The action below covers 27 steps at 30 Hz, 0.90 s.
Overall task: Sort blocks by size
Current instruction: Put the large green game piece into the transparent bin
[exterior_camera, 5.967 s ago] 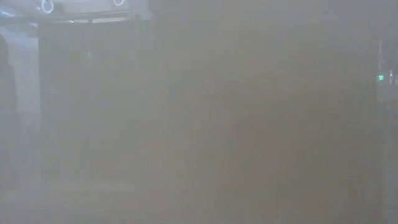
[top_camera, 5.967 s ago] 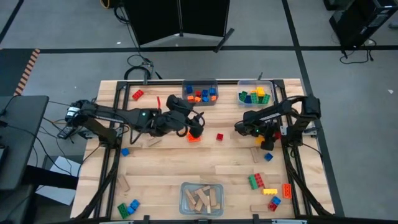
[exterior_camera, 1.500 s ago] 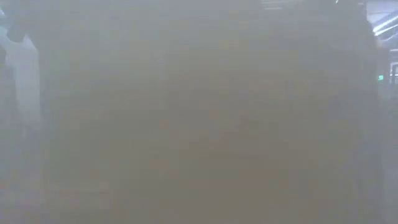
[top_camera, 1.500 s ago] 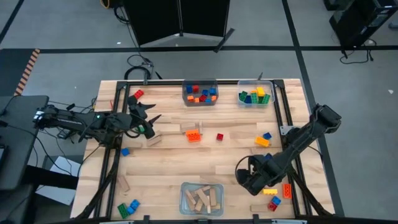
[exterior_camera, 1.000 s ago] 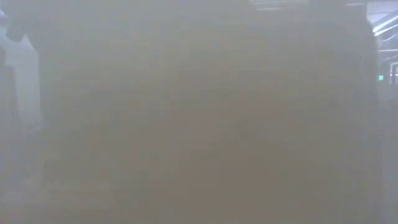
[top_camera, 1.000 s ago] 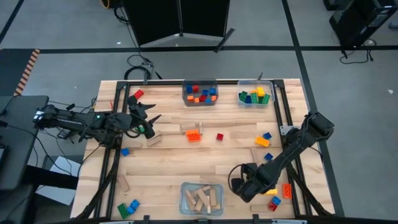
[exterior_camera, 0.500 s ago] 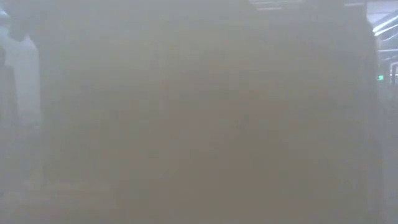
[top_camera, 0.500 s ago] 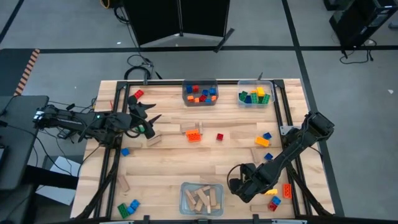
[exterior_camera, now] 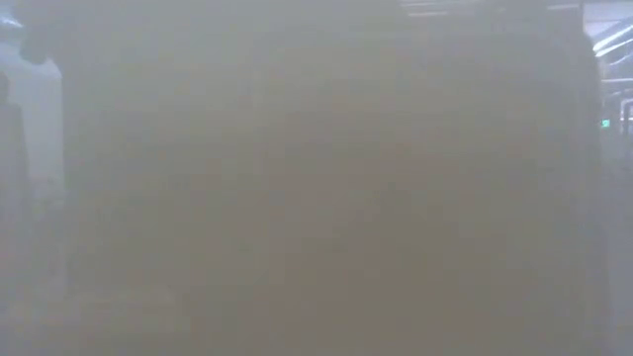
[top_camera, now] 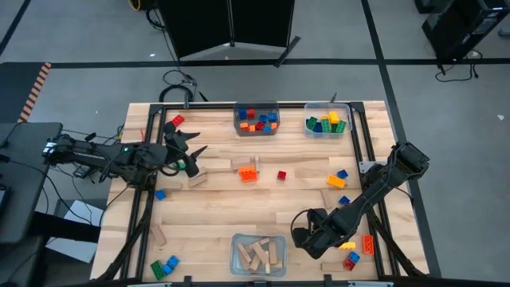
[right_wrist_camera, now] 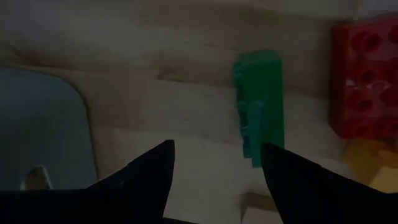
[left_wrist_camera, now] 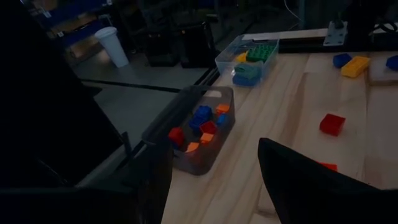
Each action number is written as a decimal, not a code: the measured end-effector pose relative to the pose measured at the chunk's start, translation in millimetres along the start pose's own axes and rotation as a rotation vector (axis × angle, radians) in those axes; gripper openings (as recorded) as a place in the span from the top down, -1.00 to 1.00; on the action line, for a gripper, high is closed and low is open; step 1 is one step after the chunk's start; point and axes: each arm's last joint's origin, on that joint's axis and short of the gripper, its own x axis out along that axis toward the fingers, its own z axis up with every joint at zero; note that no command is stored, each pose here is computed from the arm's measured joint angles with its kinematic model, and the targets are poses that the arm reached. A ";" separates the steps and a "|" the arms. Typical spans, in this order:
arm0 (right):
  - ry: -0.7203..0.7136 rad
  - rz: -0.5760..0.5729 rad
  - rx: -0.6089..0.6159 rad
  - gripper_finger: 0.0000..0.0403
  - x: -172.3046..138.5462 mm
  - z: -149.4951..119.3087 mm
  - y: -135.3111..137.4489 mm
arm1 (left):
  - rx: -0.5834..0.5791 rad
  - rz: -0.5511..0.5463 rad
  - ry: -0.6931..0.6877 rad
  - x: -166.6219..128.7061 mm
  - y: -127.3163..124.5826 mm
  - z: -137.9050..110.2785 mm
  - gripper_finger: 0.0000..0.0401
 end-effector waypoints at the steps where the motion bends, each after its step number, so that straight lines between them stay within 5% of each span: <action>1: -0.003 -0.004 0.000 -0.24 0.0 0.3 -0.4 | -0.004 0.000 -0.004 0.1 -0.1 0.5 -0.20; 19: -0.073 -0.105 -0.012 -0.23 5.5 10.5 -13.6 | 0.000 0.000 -0.032 -0.1 0.0 3.9 -0.20; 27: -0.022 -0.037 -0.005 -0.22 19.1 16.3 -11.8 | -0.003 0.000 -0.035 -0.1 0.0 4.2 -0.20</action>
